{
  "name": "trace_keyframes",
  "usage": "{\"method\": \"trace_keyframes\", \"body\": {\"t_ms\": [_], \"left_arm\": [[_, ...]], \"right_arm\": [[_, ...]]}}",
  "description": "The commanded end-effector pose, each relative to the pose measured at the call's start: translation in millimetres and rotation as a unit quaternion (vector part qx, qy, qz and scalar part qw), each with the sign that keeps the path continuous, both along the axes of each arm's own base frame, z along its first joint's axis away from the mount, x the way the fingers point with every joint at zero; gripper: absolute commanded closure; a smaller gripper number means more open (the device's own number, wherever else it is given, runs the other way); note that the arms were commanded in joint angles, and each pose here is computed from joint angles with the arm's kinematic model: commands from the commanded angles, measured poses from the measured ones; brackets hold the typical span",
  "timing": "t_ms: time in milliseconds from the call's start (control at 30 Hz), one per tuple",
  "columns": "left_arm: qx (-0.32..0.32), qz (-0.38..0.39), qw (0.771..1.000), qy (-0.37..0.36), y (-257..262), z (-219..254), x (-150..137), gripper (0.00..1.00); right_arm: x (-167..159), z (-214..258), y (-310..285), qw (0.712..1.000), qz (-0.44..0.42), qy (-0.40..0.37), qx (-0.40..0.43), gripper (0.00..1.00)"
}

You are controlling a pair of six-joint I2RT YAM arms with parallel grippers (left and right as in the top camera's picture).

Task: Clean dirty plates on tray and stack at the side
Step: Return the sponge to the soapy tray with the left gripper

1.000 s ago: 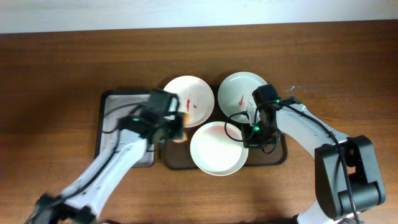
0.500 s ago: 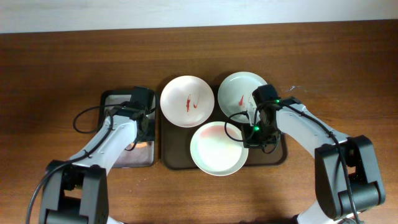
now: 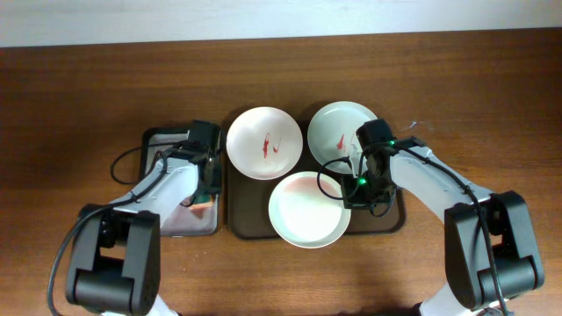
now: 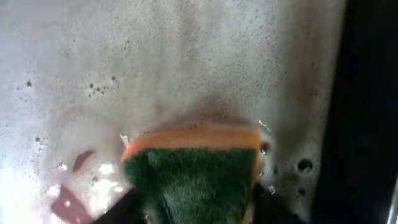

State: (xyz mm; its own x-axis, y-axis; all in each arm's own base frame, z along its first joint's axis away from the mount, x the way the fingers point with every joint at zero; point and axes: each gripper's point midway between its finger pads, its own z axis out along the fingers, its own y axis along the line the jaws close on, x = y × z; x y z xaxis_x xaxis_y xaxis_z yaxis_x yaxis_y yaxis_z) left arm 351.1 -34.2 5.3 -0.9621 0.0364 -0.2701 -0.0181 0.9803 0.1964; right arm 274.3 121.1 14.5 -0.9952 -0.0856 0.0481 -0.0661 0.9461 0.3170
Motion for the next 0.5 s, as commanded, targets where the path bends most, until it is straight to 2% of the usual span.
{"method": "trace_keyframes", "body": {"t_ms": [0,100,133,167,200,233,333,367,433,467], "left_arm": [[-0.006,-0.002,1.0,0.006,-3.1,-10.3,2.3,1.0],[-0.008,0.003,1.0,-0.003,0.0,-3.5,8.9,1.0],[-0.009,0.011,1.0,-0.007,4.7,1.6,11.9,0.9],[-0.015,0.018,1.0,-0.01,8.8,8.2,15.5,0.44],[-0.019,0.022,1.0,-0.007,10.8,10.6,15.5,0.29],[-0.025,0.023,0.999,0.0,10.9,10.3,12.6,0.27],[-0.055,0.016,0.997,0.046,0.6,4.2,-7.7,0.28],[-0.067,0.014,0.996,0.056,-3.7,3.1,-11.8,0.32],[-0.08,0.012,0.995,0.062,-8.2,2.5,-14.3,0.57],[-0.079,0.012,0.995,0.065,-7.9,2.3,-15.5,0.64]], "right_arm": [[-5.0,-5.3,-3.8,1.0,0.006,0.008,-0.014,0.96],[-5.7,-5.3,-4.0,1.0,0.006,0.009,-0.015,0.96],[-5.7,-5.3,-4.0,1.0,0.006,0.009,-0.015,0.96],[-5.7,-5.3,-4.0,1.0,0.006,0.009,-0.015,0.96],[-5.6,-5.2,-4.0,1.0,0.006,0.009,-0.014,0.96],[-5.5,-5.2,-4.0,1.0,0.006,0.009,-0.014,0.96],[-5.6,-5.3,-4.0,1.0,0.006,0.009,-0.014,0.96],[-5.6,-5.3,-4.0,1.0,0.006,0.009,-0.014,0.96],[-5.7,-5.3,-4.0,1.0,0.006,0.009,-0.015,0.96],[-5.7,-5.3,-4.0,1.0,0.006,0.009,-0.015,0.96]]}}
